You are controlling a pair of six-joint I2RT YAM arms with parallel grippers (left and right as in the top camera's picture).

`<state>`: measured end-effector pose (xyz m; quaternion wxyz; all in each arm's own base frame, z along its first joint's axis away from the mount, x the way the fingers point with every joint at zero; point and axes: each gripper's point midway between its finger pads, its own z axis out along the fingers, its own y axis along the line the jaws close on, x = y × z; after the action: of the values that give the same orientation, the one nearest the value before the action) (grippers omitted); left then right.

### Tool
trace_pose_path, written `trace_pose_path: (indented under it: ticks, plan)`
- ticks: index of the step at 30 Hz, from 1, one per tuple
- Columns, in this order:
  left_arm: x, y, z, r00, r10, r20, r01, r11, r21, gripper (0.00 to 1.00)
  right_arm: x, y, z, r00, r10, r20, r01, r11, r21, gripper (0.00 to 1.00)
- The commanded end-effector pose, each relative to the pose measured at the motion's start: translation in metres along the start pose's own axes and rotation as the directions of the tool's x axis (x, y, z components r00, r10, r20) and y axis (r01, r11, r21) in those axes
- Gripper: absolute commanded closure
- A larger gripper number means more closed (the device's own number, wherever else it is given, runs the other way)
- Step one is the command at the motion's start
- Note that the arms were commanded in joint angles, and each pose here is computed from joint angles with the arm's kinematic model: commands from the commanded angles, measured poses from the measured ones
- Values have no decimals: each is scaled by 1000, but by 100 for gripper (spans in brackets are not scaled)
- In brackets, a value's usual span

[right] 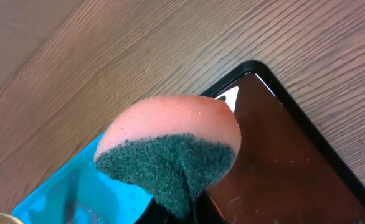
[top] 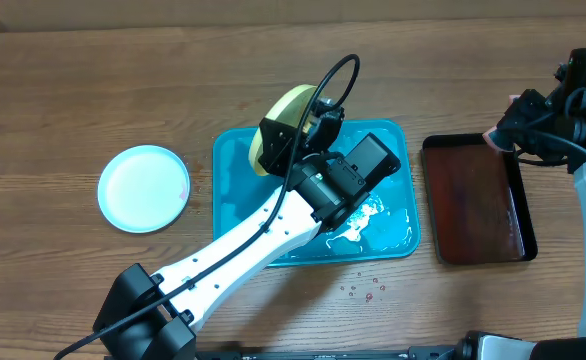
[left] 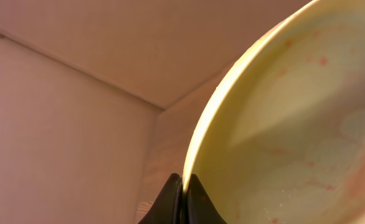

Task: Clean dirty plates on tray and stack at the side
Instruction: 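Carry the yellow plate left and stack it on the white plate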

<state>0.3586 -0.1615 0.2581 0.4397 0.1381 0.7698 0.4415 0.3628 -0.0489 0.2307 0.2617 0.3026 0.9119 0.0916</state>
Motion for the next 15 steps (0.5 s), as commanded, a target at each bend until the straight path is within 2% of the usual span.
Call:
trace_pose_path:
  ticks: [1,4,7,10,15]
  plan:
    - [-5,18,-4,999,-30,21,31,998,-59,96,-5,-1,-3,1000,-3,19,3,1000,2,96]
    - [-1,4,-3,1000,-21,2,21,1000,22,96,-5,-1,-3,1000,-3,19,3,1000,2,96]
    - [13,-31,-1,998,7,-68,10,970,241,96,-5,-1,-3,1000,-3,19,3,1000,2,96]
    - [33,-64,-1,981,0,-193,89,885,457,95,-5,-1,-3,1000,-3,16,3,1000,4,96]
    - [63,-80,17,900,-19,-436,316,716,622,96,-4,-2,-3,1000,-21,15,21,1000,4,96]
